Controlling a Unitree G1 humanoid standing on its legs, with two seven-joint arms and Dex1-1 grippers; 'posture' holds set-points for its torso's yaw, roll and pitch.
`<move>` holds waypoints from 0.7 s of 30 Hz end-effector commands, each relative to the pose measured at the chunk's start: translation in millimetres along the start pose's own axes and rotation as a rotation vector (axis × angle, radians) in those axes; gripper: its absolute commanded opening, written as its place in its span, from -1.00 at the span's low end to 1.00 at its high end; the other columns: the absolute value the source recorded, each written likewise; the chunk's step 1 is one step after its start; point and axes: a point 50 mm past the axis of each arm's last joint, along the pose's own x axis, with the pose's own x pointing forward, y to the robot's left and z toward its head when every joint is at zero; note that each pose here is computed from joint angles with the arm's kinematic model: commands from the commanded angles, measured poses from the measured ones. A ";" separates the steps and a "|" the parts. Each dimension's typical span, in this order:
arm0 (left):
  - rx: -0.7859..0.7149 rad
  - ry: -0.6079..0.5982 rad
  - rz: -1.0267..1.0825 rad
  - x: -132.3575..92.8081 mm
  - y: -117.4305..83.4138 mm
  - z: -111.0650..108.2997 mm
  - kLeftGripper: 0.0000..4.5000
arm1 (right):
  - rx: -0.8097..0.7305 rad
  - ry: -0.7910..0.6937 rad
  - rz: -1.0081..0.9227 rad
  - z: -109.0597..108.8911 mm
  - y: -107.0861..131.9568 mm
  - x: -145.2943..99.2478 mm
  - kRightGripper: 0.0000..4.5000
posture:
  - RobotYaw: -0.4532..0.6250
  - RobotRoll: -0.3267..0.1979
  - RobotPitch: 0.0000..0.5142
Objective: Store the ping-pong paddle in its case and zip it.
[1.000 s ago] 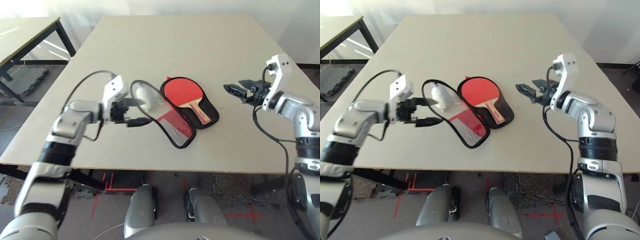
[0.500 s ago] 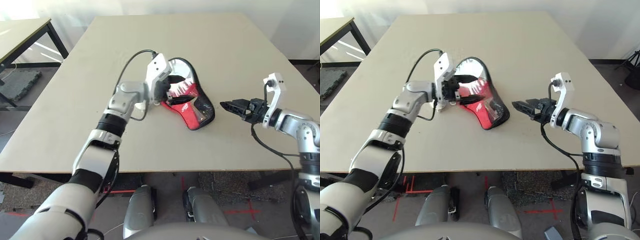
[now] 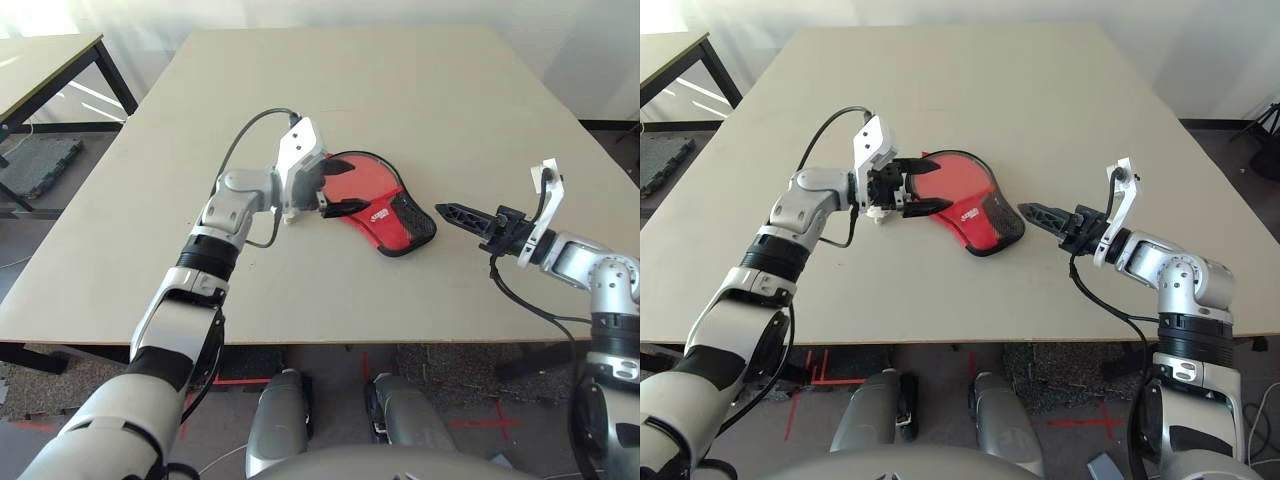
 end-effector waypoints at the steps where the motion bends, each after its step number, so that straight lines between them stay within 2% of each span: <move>1: -0.009 -0.001 -0.001 -10.1 -5.2 0.1 1.00 | 0.006 0.020 -0.020 -6.1 -5.4 6.9 0.99 | 0.00 0.25 -0.61; 10: -0.032 0.003 0.038 -22.2 -10.5 -1.1 1.00 | 0.009 0.065 -0.020 -13.5 -7.6 16.9 0.99 | 0.04 0.25 -0.58; 21: -0.037 0.006 0.046 -22.5 -12.1 -0.3 1.00 | 0.018 0.094 0.006 -23.0 -1.8 25.7 0.99 | 0.04 0.25 -0.59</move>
